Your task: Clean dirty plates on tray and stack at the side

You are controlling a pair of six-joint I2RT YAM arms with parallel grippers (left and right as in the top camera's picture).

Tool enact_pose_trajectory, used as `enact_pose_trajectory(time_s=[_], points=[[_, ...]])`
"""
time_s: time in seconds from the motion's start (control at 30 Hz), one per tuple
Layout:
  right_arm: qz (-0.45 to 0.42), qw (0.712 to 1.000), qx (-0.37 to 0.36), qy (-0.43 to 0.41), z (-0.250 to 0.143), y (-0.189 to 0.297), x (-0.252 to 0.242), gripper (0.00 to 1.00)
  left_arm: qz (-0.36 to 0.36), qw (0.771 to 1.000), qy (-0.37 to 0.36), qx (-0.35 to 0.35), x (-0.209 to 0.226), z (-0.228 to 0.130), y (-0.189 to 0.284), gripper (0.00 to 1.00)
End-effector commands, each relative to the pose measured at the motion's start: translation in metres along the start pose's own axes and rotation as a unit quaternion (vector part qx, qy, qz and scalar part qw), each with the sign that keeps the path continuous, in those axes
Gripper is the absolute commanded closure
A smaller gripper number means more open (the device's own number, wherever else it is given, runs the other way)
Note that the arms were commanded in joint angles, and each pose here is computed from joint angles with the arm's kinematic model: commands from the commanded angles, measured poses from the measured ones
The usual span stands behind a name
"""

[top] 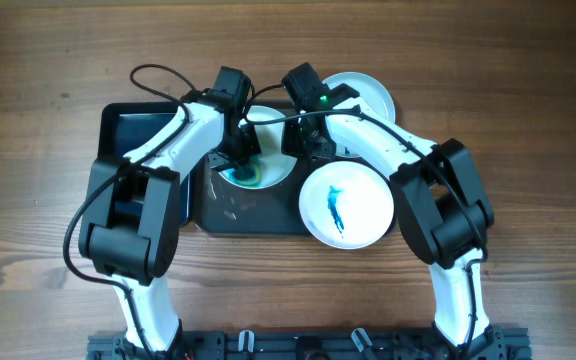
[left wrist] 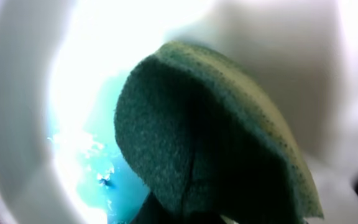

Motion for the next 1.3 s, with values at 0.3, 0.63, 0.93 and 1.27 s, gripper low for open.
enact_pose_trajectory(time_s=[0.3, 0.63, 0.93, 1.27], points=[[-0.020, 1.000, 0.010, 0.005, -0.005, -0.008, -0.008, 0.96, 0.143, 0.977, 0.146, -0.061, 0.039, 0.005, -0.002, 0.96], [-0.017, 1.000, 0.012, 0.007, -0.006, -0.008, -0.008, 0.96, 0.095, 0.984, 0.153, 0.004, 0.029, -0.006, -0.004, 0.96], [-0.005, 1.000, 0.018, 0.020, -0.007, -0.008, -0.005, 0.96, -0.162, 0.981, -0.090, 0.060, -0.028, -0.003, -0.001, 0.96], [-0.005, 1.000, 0.019, 0.020, -0.007, -0.008, -0.006, 0.96, -0.087, 0.995, -0.047, -0.013, -0.014, 0.043, 0.037, 0.96]])
Point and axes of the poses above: each gripper's point midway between its finger pads, its own y axis back along the fingers, its own x axis along the line the jaws close on, z = x × y, the point moved 8 cm from there along y, back along the fingers, and after that the axes turned 9 degrees about y, right-handed, at the moved point
